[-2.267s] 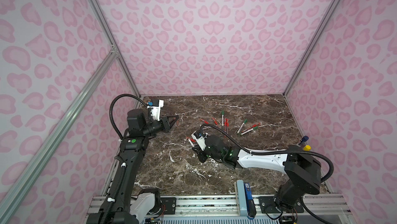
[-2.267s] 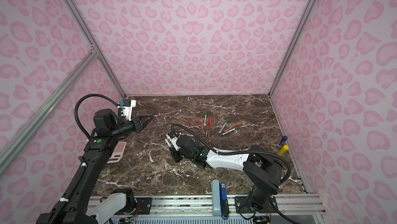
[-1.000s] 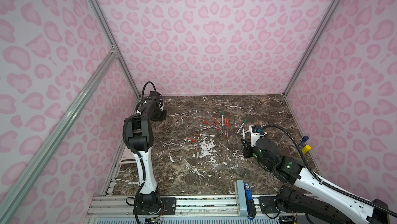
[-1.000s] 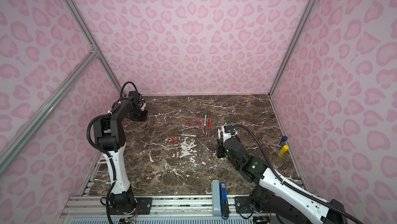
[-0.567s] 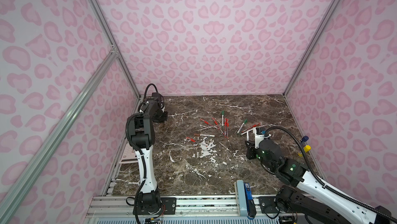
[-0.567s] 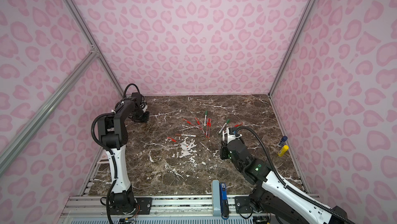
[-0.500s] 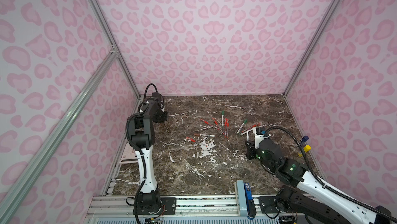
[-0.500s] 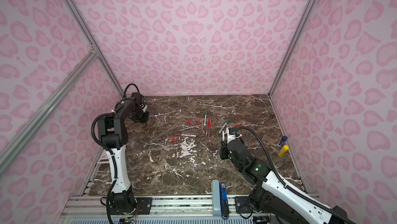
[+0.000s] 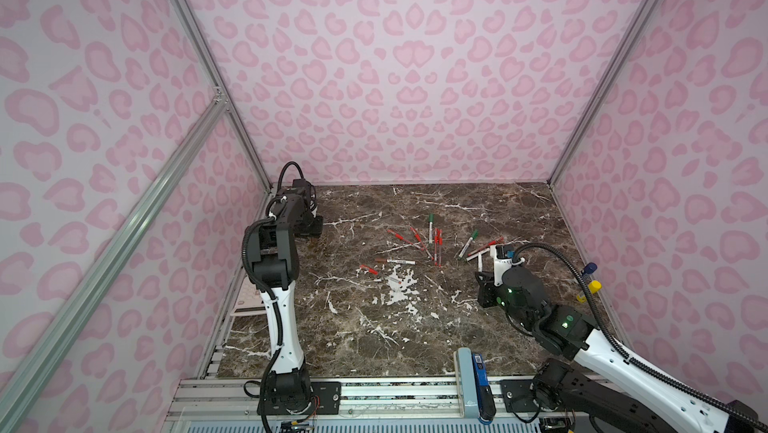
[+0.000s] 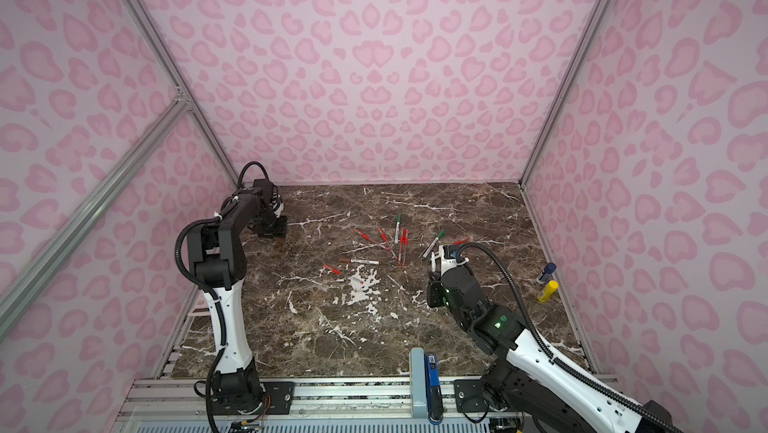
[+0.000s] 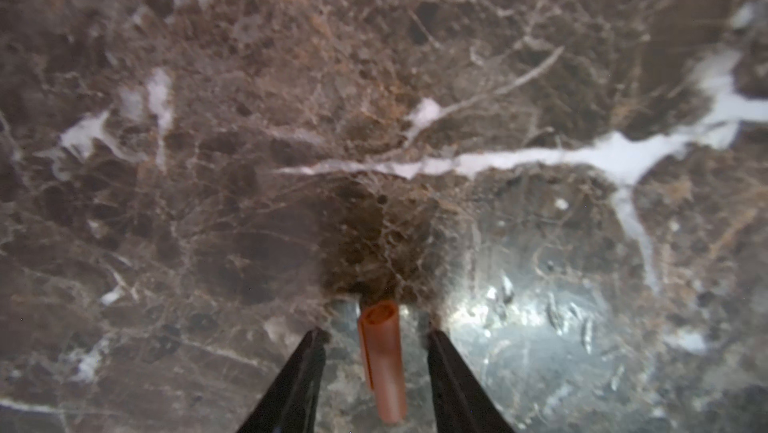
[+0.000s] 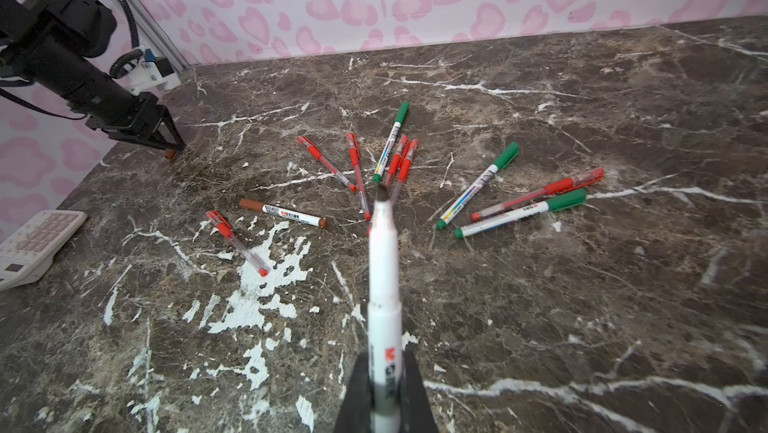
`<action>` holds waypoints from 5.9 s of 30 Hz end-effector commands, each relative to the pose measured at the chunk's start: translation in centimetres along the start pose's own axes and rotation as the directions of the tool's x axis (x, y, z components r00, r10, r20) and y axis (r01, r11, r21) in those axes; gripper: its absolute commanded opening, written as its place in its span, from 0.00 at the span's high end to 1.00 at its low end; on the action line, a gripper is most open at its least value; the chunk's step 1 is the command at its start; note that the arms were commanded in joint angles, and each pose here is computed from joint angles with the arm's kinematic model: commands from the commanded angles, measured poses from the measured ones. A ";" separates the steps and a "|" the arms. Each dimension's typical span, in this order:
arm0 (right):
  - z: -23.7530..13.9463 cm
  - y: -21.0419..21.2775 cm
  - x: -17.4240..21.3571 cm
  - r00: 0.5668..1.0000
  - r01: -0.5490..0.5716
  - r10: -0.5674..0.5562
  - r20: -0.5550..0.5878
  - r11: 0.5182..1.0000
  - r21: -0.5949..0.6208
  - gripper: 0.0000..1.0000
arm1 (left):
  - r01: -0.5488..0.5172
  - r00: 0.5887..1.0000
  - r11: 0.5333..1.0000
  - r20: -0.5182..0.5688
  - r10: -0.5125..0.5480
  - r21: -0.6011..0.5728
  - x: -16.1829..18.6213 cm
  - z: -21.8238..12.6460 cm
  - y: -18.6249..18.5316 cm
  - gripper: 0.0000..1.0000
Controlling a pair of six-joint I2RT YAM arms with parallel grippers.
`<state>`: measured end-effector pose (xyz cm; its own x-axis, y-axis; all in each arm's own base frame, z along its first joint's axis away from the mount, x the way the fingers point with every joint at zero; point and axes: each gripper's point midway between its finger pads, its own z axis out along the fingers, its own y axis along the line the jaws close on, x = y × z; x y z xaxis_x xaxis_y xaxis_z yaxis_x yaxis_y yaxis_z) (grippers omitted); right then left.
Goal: Open the pen caps
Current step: 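Release the brown cap onto the table while the right arm carries the marker away, then lay the uncapped marker near the far corner and open the right gripper, then move the right gripper back over the pen pile, then grasp another brown-capped white marker with the right gripper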
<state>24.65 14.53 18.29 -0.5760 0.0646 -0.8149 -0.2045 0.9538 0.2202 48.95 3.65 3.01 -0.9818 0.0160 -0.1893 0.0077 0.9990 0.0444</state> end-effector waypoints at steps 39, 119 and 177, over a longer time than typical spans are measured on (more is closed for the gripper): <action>14.7 -27.3 -7.7 0.877 0.050 0.175 -0.448 0.893 0.447 1.00 | -0.239 0.681 0.913 0.727 -0.085 0.330 13.0 -24.1 -8.5 0.02; 16.9 5.3 -3.6 0.689 0.416 -0.583 -0.432 0.805 -0.423 0.50 | -0.183 0.664 0.923 0.735 -0.138 0.338 12.6 -24.7 -6.9 0.02; 20.6 15.8 0.0 0.702 0.400 -0.592 -0.397 0.788 -0.468 0.99 | -0.302 0.671 0.828 0.722 -0.168 0.473 13.1 -26.0 -10.0 0.02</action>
<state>36.95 34.21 9.18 -0.5576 -0.7373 -0.3813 -0.8115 0.5809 0.0635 31.19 -5.88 24.32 -0.5426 -0.1119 -0.8325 0.3244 0.8863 -0.3305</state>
